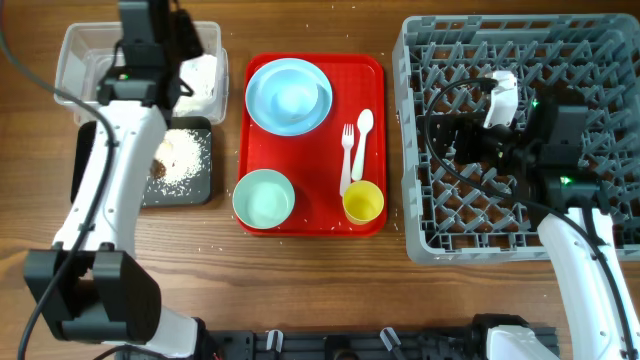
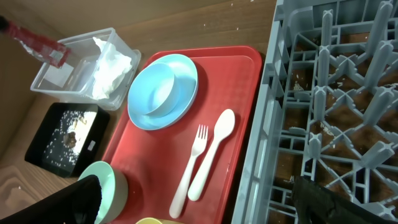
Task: Sort waste into correct bins and load items into the dishwasher rack
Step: 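Drop the red wrapper into the clear plastic bin, then grasp the yellow cup with the left gripper and lift it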
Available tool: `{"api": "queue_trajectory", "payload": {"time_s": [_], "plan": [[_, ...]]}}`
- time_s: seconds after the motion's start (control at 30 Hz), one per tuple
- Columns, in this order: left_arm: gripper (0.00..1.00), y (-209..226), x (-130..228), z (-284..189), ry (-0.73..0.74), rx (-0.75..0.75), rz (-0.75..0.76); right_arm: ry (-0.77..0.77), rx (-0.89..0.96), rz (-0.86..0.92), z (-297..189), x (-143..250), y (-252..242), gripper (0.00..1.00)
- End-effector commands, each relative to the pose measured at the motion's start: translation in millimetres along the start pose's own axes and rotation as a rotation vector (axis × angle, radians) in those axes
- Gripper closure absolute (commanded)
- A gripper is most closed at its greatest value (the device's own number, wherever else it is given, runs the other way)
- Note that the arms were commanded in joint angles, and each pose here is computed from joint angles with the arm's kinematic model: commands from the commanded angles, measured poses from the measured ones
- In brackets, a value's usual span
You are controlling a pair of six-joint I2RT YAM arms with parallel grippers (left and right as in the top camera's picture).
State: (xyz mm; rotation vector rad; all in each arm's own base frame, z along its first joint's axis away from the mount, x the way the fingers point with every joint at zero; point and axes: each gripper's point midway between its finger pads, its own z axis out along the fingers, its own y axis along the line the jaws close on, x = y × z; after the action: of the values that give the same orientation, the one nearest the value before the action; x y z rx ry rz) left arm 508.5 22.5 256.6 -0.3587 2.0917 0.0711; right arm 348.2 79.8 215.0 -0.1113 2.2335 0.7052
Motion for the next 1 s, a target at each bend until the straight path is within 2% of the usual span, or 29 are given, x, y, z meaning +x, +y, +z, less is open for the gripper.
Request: {"api": "queue_trajectory", "payload": {"time_s": [0.0, 0.03, 0.1, 0.13, 0.23, 0.27, 0.4, 0.57, 0.7, 0.83, 0.97], "plan": [[0.96, 19.3, 1.0, 16.8, 0.007, -0.05, 0.0, -0.019, 0.006, -0.006, -2.4, -7.5, 0.0, 0.0], [0.94, 21.5, 5.1, 23.4, 0.016, -0.056, 0.0, -0.019, 0.006, -0.006, -2.4, -7.4, 0.0, 0.0], [0.82, 25.3, 16.4, 39.0, 0.042, -0.069, 0.001, -0.018, 0.006, -0.006, -2.4, -7.4, -0.1, 0.0], [0.66, 25.6, 22.0, 45.3, 0.054, -0.072, 0.004, -0.019, 0.006, -0.006, -2.4, -7.4, 0.0, 0.0], [0.39, 26.1, 34.9, 56.3, 0.086, -0.078, 0.011, -0.018, 0.006, -0.006, -2.4, -7.4, -0.1, 0.0], [0.32, 25.4, 37.3, 56.9, 0.094, -0.076, 0.013, -0.018, 0.006, -0.006, -2.4, -7.4, -0.1, 0.0], [0.3, 16.7, 34.7, 47.9, 0.102, -0.029, 0.012, -0.019, 0.006, -0.006, -2.4, -7.5, 0.0, 0.0], [0.28, -29.6, 47.6, 6.2, 0.207, 0.194, 0.027, -0.019, 0.006, -0.006, -2.4, -7.4, 0.0, 0.0], [0.27, -75.5, 93.0, -37.3, 0.418, 0.4, 0.051, -0.019, 0.007, -0.007, -2.4, -7.6, -0.1, 0.0], [0.33, -117.9, 151.8, -77.5, 0.661, 0.557, 0.085, -0.025, 0.005, -0.01, -2.4, -9.1, 0.2, 0.0], [0.32, -155.8, 204.8, -108.1, 0.812, 0.645, 0.17, -0.037, 0.004, -0.019, -1.6, -12.4, 0.1, 0.0]]}}
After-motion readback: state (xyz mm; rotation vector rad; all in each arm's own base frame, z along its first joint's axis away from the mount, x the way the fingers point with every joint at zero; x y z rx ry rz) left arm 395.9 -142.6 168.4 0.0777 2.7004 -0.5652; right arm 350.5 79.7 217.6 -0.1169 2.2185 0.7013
